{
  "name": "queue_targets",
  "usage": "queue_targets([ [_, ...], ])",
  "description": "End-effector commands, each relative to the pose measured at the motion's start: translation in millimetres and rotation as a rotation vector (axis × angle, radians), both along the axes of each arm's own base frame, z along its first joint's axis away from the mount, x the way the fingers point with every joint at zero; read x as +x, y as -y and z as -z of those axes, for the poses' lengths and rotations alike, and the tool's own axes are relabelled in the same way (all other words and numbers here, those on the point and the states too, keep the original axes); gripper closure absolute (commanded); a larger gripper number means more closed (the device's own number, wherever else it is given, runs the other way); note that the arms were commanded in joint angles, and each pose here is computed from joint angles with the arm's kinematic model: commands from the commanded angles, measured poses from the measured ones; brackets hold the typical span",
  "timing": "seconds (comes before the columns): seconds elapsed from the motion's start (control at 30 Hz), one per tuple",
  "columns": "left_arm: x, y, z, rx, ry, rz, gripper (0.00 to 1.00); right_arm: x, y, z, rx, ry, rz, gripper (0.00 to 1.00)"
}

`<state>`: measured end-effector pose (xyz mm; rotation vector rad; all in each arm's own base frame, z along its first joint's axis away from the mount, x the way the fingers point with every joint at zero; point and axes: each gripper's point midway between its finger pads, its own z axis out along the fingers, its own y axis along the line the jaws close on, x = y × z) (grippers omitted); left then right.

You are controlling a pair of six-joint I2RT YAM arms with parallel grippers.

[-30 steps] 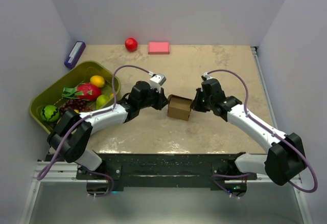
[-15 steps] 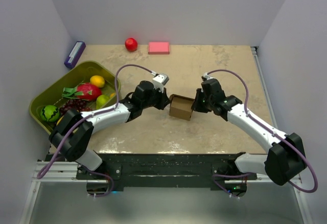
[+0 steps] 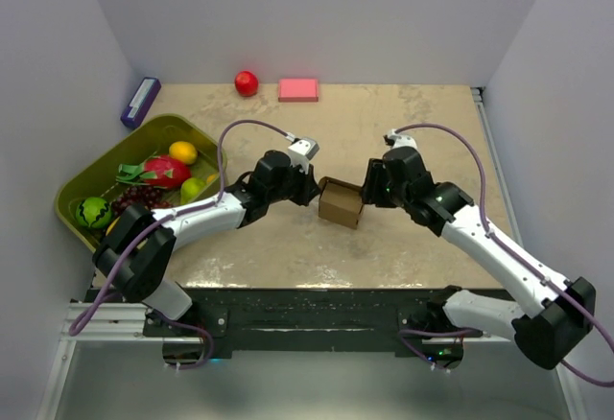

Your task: Fold the paper box

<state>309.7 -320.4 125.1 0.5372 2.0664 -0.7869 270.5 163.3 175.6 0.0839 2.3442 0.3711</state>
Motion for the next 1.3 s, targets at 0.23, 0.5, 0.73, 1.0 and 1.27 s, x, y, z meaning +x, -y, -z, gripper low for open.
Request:
queue_targets([
  [0.23,6,5,-12,0.003,0.038,0.007,0.96,11,-70,-22,-0.071,0.126,-0.156,0.68],
  [0.5,6,5,-11,0.009,0.035,0.012,0.96,21,-77,7,-0.098,0.117,-0.162,0.78],
  [0.73,5,6,-13,0.006,0.037,0.015,0.97,16,-62,40,-0.169,0.063,-0.128,0.80],
  [1.0,5,8,-17,-0.002,0.037,0.019,0.97,6,-51,71,-0.228,-0.008,-0.118,0.82],
  [1.27,1,13,-26,-0.031,0.032,0.029,0.97,-3,-38,88,-0.279,-0.067,-0.085,0.83],
])
